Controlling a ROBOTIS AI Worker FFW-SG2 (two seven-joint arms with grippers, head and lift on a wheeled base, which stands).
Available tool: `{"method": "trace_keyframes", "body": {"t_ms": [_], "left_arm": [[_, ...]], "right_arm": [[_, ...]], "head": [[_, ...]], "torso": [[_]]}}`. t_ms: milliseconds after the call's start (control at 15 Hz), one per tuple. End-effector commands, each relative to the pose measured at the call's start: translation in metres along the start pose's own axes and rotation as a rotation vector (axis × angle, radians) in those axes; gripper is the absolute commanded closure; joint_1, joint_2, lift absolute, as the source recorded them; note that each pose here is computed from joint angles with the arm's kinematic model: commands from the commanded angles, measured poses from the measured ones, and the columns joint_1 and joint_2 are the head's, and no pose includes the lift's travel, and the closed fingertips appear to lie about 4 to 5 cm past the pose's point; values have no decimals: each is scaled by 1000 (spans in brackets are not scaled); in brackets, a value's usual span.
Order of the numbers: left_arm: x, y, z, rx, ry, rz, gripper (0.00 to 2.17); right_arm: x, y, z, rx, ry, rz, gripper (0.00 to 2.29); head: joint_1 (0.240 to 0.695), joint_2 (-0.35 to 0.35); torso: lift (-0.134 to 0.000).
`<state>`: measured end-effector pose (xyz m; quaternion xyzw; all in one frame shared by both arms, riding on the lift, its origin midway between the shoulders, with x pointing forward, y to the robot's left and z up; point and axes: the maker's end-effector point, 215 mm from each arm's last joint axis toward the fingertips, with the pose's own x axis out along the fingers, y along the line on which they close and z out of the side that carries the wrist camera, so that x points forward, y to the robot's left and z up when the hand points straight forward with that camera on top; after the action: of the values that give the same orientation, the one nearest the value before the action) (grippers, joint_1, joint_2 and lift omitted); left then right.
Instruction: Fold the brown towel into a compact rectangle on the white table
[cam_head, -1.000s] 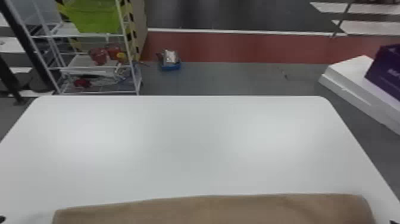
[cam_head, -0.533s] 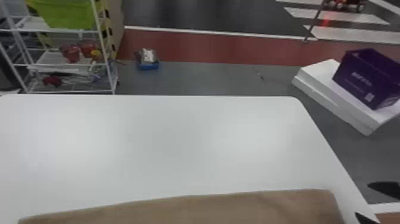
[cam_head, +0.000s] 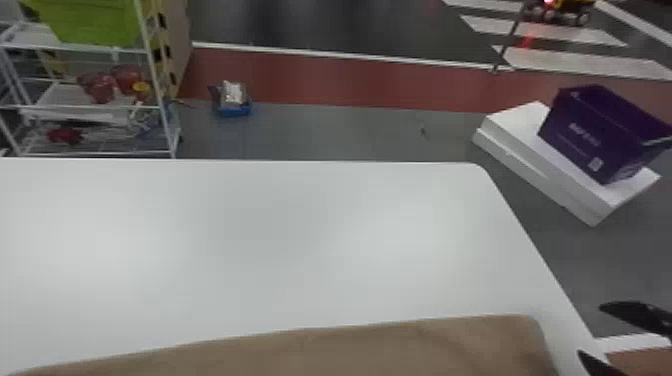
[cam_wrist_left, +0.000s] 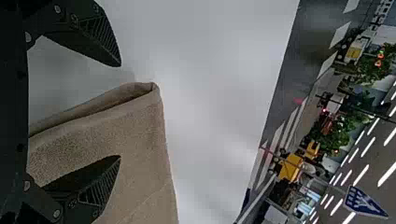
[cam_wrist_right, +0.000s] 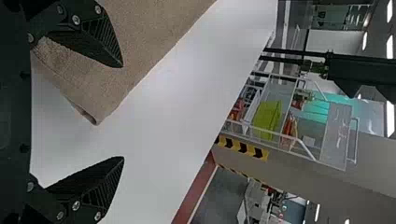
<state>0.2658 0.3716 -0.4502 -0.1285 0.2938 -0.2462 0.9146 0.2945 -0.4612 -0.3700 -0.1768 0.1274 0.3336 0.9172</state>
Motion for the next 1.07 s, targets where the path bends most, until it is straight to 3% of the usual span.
{"method": "trace_keyframes", "body": {"t_ms": [0, 133, 600, 800, 867, 1000], "left_arm": [[5, 1, -5, 33, 41, 22, 215], [10, 3, -8, 72, 62, 40, 262], [9, -1, -14, 94, 98, 36, 296], [8, -12, -15, 99, 114, -10, 772], [9, -14, -16, 97, 120, -18, 1025], [10, -16, -17, 106, 133, -31, 1808]], "right_arm": [[1, -1, -2, 3, -3, 3, 205], [1, -1, -3, 5, -3, 4, 205], [2, 0, -4, 2, -5, 4, 205], [3, 1, -5, 2, -5, 7, 205], [3, 0, -4, 0, -7, 6, 205], [3, 1, -4, -6, -8, 7, 205]], "head": [[695, -190], [695, -194], [695, -195], [695, -216], [695, -223], [695, -232]], "torso": [[-123], [-123], [-123], [-123], [-123], [-123]]}}
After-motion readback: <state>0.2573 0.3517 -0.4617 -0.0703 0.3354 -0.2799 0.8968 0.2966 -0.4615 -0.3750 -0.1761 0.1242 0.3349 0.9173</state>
